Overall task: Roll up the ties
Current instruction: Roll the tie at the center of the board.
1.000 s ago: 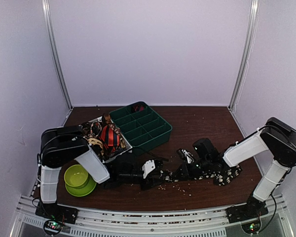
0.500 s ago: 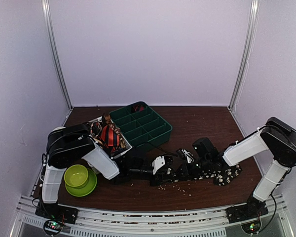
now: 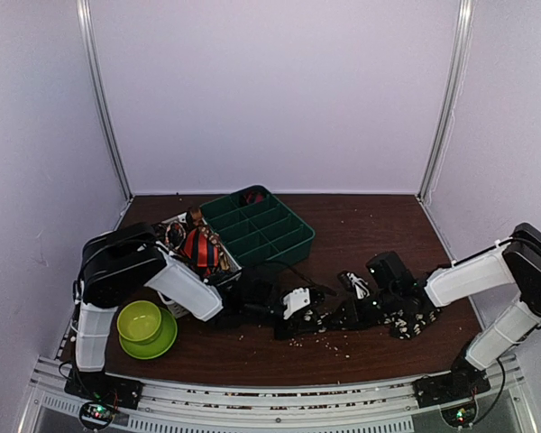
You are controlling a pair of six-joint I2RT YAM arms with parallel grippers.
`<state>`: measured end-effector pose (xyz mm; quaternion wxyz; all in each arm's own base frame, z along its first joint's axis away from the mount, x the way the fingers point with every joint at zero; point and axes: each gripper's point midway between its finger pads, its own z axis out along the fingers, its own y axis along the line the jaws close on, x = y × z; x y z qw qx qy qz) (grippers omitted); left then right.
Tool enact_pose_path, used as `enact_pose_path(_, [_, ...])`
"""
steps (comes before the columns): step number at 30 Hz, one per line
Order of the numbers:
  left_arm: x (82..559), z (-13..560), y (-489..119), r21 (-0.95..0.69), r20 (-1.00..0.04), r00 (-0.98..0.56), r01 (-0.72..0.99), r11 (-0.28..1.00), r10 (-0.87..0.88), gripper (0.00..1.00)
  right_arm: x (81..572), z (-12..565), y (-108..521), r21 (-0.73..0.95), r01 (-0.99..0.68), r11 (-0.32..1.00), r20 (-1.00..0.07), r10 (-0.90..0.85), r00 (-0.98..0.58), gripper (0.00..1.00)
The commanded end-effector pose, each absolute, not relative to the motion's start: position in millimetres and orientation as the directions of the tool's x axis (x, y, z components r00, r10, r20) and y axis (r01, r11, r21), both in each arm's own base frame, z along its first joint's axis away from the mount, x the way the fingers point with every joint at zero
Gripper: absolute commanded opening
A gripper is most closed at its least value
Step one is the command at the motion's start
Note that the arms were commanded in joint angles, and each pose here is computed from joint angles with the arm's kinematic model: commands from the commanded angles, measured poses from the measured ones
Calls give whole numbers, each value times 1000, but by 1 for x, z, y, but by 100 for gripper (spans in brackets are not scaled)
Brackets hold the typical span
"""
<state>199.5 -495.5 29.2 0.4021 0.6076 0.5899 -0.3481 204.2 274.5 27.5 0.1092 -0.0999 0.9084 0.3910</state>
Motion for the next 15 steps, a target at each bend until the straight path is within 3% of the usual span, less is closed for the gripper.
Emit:
enact_pose_path(1, [193,-11,-465,5,-794,8,1000,-6,608,33,202,37,257,674,-254,693,-293,-65,-954,30])
enact_pose_path(6, [191,-12,-467,-19,-777,7,999,-35,630,33,210,66,274,749,-261,609,-319,-14,-948,45])
enact_pose_path(15, [192,-12,-469,-43,-776,-6,998,-43,631,34,216,67,299,763,-274,586,-308,-43,-950,45])
